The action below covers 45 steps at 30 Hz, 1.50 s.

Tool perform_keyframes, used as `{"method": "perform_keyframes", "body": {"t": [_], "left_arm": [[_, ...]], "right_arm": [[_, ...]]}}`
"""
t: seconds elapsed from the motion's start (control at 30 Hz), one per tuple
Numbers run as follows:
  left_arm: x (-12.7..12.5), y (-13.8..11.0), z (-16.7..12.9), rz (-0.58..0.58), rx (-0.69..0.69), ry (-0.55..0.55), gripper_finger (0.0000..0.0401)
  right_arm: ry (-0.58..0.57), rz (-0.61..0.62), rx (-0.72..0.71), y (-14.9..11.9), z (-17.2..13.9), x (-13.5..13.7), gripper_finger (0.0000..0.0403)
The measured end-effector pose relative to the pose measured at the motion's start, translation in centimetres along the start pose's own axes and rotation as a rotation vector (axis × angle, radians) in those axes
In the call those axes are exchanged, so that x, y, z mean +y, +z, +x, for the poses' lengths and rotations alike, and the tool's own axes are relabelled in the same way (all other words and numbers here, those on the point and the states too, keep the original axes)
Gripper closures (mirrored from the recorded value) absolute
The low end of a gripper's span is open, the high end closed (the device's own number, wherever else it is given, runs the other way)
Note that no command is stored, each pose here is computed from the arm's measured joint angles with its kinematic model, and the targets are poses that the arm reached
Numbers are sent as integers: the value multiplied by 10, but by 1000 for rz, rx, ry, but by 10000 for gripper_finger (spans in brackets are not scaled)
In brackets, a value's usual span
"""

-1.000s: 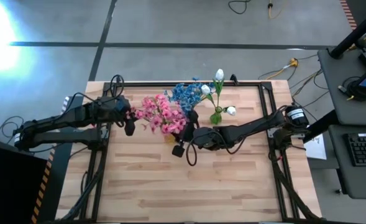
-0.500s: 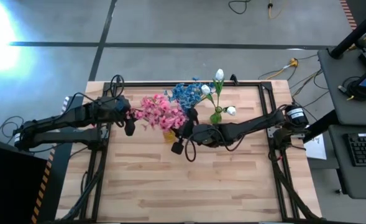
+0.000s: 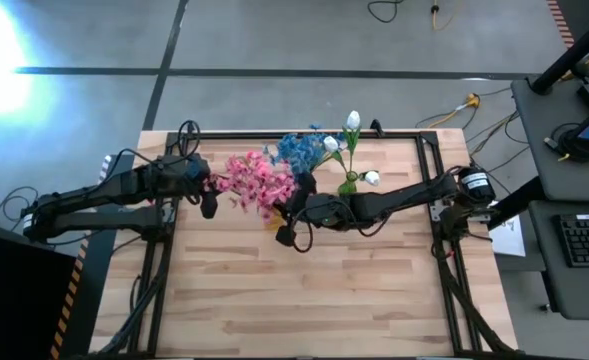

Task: Sort flowers into vase by color
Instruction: Put the pink flowers into the yellow flower vase, then return to Home Position

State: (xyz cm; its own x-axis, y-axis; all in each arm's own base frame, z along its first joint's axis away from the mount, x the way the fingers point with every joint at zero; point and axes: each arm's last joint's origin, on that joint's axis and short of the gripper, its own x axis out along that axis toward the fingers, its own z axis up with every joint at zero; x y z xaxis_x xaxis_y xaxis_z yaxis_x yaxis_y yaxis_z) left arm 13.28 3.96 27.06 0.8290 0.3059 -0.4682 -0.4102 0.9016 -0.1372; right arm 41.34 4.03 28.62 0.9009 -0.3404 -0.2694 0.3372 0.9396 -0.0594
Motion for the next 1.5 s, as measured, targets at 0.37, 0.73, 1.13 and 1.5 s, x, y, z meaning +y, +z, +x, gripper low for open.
{"method": "perform_keyframes", "body": {"t": [0.37, 0.73, 1.13, 1.5], "left_arm": [[0, 0, 0, 0, 0, -4, 326], [0, 0, 0, -2, 0, -3, 326], [0, -1, -1, -29, 5, 4, 326], [1, -1, -5, -39, -9, 0, 326]], "right_arm": [[0, -1, 22, -2, 3, -3, 390], [-3, 25, 36, -4, 3, -2, 390], [2, 4, 32, -5, 0, 4, 343], [-1, -10, 21, -3, -6, 10, 238]]}}
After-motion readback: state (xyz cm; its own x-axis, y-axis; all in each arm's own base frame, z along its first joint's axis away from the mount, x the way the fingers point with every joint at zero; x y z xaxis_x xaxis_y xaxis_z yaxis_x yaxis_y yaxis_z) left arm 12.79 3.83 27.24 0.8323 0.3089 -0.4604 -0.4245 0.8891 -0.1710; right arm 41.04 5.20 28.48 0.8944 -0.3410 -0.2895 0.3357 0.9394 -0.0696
